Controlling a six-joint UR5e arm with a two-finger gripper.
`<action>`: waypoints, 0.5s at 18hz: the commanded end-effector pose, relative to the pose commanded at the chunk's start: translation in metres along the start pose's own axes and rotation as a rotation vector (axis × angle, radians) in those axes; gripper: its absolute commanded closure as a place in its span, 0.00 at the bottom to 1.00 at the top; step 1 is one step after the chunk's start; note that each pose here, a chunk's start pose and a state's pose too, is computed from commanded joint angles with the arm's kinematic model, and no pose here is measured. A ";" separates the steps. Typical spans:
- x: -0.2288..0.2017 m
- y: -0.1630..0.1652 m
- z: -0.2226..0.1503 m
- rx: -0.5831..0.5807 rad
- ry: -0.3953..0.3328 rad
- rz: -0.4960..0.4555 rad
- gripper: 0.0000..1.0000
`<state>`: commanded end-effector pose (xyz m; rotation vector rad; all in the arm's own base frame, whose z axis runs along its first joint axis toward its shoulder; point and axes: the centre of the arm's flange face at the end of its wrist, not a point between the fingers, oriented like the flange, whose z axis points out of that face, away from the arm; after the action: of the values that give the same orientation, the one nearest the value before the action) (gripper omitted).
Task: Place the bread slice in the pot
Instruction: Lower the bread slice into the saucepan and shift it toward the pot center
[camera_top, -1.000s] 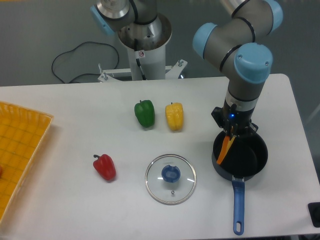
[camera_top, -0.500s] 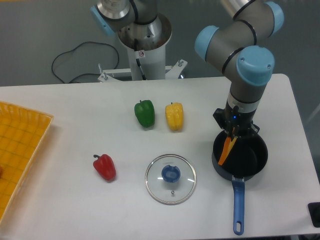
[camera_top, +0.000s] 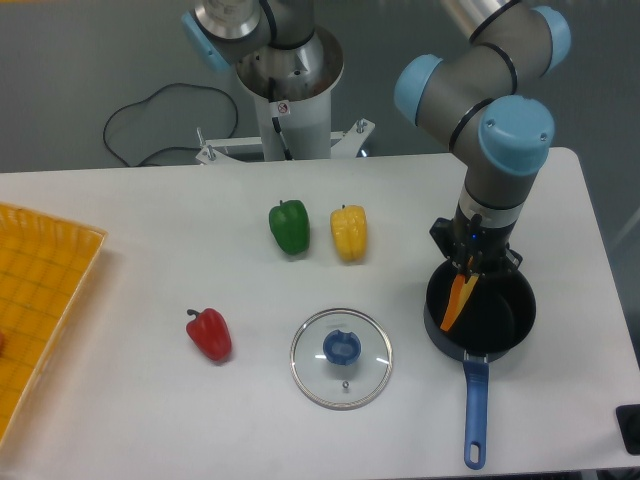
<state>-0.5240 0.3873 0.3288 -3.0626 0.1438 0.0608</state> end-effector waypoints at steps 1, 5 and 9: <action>-0.001 0.000 0.003 -0.001 0.004 -0.002 0.85; -0.001 0.000 0.004 -0.002 0.006 -0.002 0.85; -0.007 -0.001 -0.006 0.005 -0.015 -0.005 0.85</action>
<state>-0.5310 0.3883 0.3348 -3.0569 0.1348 0.0824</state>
